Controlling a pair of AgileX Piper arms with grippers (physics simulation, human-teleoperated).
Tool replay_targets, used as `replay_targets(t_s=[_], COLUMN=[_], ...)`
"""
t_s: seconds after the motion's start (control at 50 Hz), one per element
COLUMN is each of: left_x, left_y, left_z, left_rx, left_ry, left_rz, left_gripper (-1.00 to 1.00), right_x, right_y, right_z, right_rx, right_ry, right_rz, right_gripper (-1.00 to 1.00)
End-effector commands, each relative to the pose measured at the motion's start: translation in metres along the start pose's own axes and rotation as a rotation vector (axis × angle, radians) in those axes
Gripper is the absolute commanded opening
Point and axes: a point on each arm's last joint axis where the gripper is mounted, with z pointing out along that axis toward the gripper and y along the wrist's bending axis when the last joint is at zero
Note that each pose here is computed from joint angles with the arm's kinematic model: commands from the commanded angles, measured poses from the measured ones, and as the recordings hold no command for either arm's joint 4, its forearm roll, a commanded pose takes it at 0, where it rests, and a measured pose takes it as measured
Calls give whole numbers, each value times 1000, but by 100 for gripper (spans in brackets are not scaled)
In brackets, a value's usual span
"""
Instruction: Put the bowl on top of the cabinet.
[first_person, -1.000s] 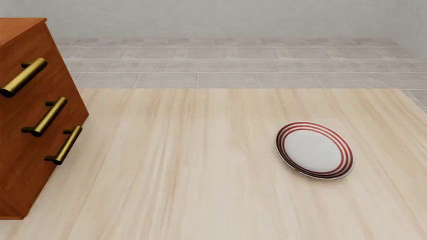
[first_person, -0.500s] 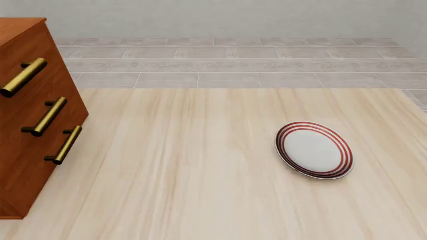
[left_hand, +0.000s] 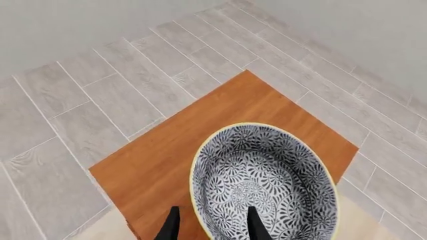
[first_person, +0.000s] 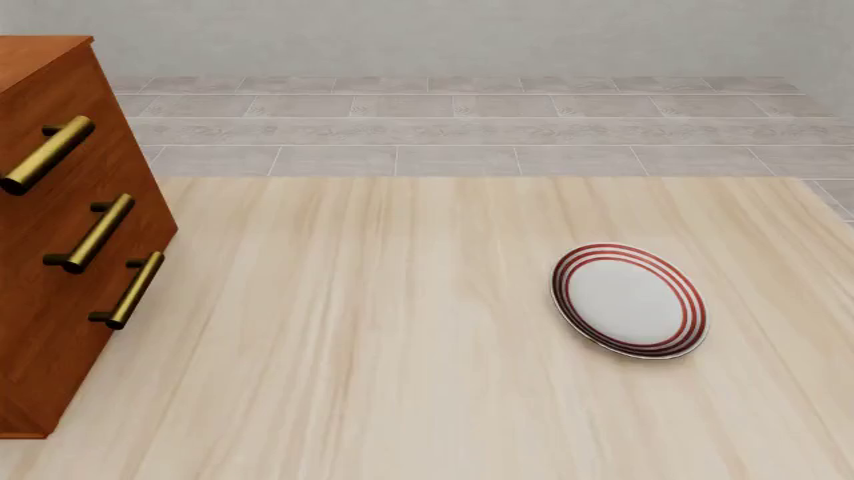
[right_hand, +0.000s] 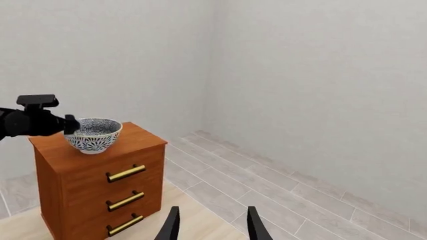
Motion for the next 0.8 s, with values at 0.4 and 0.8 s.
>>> replay_targets(t_s=[0.4, 0.8], left_x=[-32, -56], left_y=[-3, -14], left_z=[-34, -69], left_rx=[0, 49], left_ry=[-79, -143], left_rz=[-6, -7], left_gripper=[100, 100], right_x=[-1, -4], right_y=[0, -1], right_z=[0, -4], right_rx=[-4, 3], right_ry=[-5, -11], right_rz=[-2, -1], right_gripper=[100, 100])
